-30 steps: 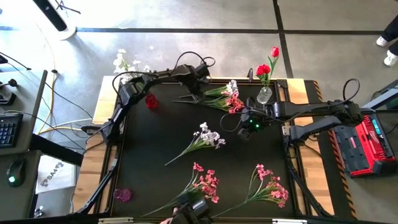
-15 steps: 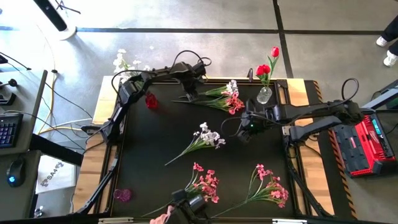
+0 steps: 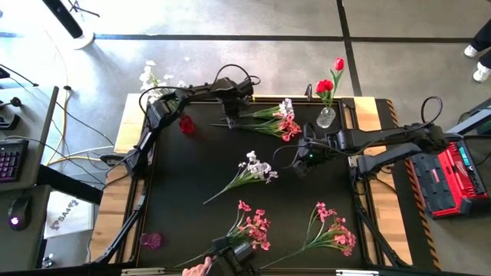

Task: Sort flowers into vase by color
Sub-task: Put the top white flowers into the red vase

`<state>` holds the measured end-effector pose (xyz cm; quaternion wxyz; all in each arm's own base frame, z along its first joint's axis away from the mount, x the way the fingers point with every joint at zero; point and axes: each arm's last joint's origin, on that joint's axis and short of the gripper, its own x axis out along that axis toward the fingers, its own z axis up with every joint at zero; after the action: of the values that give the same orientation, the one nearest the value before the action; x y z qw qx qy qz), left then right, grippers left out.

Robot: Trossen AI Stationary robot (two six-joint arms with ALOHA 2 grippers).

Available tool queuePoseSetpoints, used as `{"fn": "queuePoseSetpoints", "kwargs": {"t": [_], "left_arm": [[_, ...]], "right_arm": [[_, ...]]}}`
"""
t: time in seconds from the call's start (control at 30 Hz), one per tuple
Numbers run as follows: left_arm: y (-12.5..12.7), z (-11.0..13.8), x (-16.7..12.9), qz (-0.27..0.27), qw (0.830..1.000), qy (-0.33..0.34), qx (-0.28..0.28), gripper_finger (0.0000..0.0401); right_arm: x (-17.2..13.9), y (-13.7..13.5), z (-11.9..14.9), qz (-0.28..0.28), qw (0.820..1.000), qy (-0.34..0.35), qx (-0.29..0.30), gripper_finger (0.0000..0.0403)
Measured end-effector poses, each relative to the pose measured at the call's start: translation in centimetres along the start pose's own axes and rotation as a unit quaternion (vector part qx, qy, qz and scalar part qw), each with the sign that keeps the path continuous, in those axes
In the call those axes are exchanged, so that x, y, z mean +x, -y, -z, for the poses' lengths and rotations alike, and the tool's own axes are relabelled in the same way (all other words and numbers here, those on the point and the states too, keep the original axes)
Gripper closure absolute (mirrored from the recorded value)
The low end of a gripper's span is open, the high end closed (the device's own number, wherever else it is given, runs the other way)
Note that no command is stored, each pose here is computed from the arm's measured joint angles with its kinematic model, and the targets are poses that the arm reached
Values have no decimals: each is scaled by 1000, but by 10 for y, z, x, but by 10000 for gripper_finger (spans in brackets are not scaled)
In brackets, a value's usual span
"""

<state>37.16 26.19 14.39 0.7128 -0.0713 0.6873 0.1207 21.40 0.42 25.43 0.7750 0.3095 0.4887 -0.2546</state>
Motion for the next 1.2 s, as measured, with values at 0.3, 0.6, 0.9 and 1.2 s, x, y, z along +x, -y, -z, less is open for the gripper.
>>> {"fn": "queuePoseSetpoints", "kwargs": {"t": [0.3, 0.6, 0.9, 1.2], "left_arm": [[-1, 0, 0, 3, 1000, 3, -14, 394], [2, 0, -6, -24, 999, -1, -22, 290], [0, 0, -6, -32, 999, 2, -27, 221], [-10, 5, 2, 28, 999, 0, -26, 300]], "right_arm": [[0, 0, 0, 0, 1000, 3, 20, 220], [0, 0, -1, 3, 1000, 7, 19, 220], [0, 0, -1, 3, 1000, 7, 21, 220], [0, 0, -1, 3, 999, 6, 36, 220]]}}
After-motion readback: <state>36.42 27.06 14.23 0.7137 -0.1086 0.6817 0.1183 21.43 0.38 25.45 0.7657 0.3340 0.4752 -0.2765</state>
